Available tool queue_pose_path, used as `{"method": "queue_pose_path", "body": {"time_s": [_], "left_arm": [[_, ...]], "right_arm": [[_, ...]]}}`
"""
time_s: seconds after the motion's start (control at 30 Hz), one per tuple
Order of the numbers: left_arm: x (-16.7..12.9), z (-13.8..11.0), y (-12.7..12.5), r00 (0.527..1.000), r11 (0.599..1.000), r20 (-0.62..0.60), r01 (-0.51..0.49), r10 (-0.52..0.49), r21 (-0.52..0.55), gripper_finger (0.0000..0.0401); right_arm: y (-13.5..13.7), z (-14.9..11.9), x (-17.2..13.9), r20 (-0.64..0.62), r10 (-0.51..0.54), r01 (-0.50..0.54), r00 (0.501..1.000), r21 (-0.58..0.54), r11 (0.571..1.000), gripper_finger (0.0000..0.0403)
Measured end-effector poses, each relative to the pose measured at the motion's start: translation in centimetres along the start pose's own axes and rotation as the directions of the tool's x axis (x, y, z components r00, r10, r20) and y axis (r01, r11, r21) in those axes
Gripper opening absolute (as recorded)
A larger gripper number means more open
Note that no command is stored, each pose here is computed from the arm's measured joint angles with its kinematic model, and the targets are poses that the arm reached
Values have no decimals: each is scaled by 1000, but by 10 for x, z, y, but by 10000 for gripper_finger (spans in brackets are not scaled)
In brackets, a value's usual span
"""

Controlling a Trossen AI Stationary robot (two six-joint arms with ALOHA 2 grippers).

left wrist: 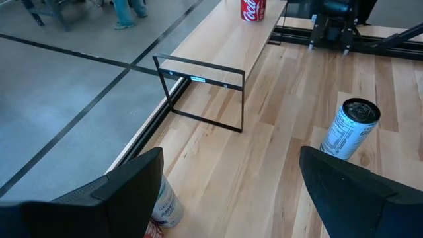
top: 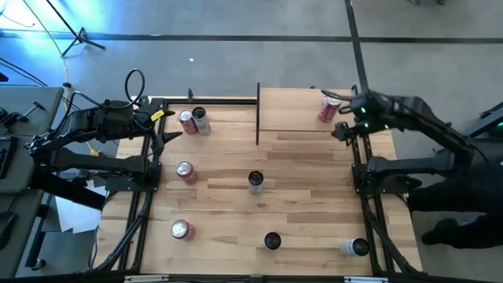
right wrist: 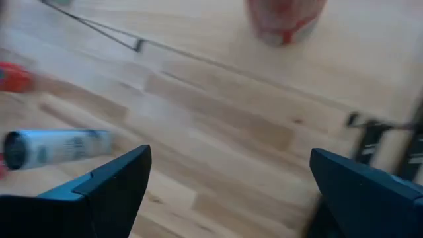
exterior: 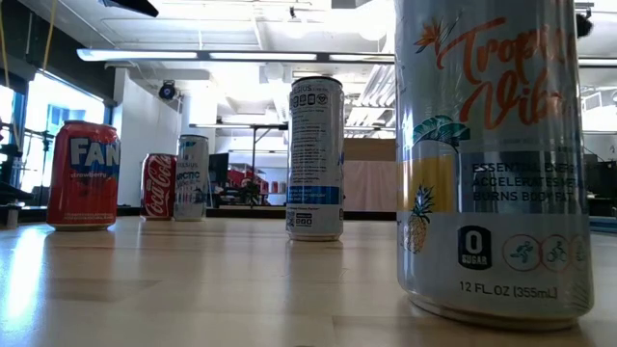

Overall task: Place canned beverage on shelf
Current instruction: Put the red soda can on the shelf

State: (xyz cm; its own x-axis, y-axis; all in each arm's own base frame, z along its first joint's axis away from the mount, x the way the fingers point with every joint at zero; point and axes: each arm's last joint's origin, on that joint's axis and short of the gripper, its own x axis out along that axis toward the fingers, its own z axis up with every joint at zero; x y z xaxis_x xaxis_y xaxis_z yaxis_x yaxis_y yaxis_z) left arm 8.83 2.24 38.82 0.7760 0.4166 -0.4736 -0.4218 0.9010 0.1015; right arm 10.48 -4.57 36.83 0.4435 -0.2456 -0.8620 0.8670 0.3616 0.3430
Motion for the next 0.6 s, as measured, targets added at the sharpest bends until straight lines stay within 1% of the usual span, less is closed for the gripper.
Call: {"method": "queue_pose_path", "body": {"time_s": [0.1,0.2,0.3,0.37,0.47,0.6], "left_arm": [[0,0,0,1000,1000,0,0,0,0,335],[0,0,0,1000,1000,0,0,0,0,335],[0,0,0,1000,1000,0,0,0,0,335],[0,0,0,1000,1000,0,0,0,0,335],[0,0,0,1000,1000,0,0,0,0,335],[0,0,0,1000,1000,0,0,0,0,335]], "right_arm": [[-9,-18,6,28,82,-83,996,28,996,400],[-15,-30,14,52,130,-130,990,0,991,400],[-15,-36,22,92,179,-177,979,-36,984,400],[-14,-38,28,130,179,-174,975,-49,983,400],[-13,-40,34,180,149,-146,972,-27,989,400],[-9,-39,39,231,134,-134,964,-16,991,400]]}}
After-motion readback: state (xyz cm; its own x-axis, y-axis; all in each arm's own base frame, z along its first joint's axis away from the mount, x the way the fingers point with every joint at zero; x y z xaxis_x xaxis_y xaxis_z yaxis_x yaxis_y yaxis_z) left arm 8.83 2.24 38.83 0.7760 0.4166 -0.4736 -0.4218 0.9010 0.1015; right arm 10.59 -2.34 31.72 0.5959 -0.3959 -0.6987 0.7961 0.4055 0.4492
